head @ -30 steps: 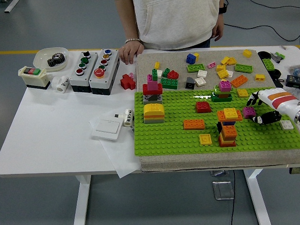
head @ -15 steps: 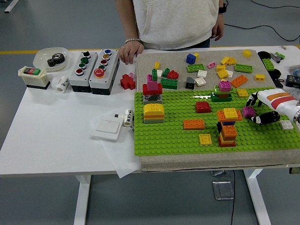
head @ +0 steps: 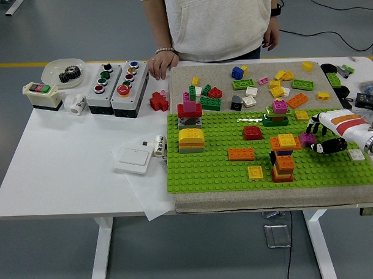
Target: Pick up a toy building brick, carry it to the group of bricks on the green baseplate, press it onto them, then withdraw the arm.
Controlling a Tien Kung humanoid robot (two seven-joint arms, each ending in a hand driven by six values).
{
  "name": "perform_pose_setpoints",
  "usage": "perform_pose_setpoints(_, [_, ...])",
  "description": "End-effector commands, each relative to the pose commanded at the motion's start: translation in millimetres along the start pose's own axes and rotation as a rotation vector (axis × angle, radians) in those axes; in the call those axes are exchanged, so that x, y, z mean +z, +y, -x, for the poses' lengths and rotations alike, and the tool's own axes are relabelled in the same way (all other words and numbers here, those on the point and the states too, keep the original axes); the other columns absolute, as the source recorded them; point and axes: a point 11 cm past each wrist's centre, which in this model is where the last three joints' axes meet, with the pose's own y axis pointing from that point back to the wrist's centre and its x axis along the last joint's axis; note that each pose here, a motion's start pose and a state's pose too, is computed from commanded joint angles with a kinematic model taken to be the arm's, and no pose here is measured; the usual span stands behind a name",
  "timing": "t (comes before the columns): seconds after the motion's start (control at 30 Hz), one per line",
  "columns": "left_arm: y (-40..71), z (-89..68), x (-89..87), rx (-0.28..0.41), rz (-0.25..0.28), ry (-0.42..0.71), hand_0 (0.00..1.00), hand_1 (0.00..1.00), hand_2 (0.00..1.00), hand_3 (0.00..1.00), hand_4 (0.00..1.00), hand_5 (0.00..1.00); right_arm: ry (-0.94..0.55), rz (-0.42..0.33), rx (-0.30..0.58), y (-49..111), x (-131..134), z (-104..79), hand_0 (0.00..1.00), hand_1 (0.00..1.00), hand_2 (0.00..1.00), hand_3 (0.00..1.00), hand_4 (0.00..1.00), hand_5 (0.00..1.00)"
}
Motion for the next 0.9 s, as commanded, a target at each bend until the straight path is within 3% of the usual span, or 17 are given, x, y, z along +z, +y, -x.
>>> perform_pose_setpoints(0.63, [-0.2, 1.9, -0.9, -0.004, -0.003, -0.003, 0.553, 0.625, 0.687, 0.605, 0.634, 0.732, -0.001, -0.031, 0.051, 0.5, -4, -9.7, 0.253, 0.388, 0.490, 0.503, 0.707, 0.371])
perform_pose_setpoints(0.9, [-0.5, 4.2, -1.8, -0.006, -0.005, -0.005, 0.553, 0.625, 0.687, 0.606, 0.633, 0.732, -0.021, -0.046, 0.109, 2.0, -7, -24.1, 0.251, 0.385, 0.489, 0.502, 0.693, 0.373])
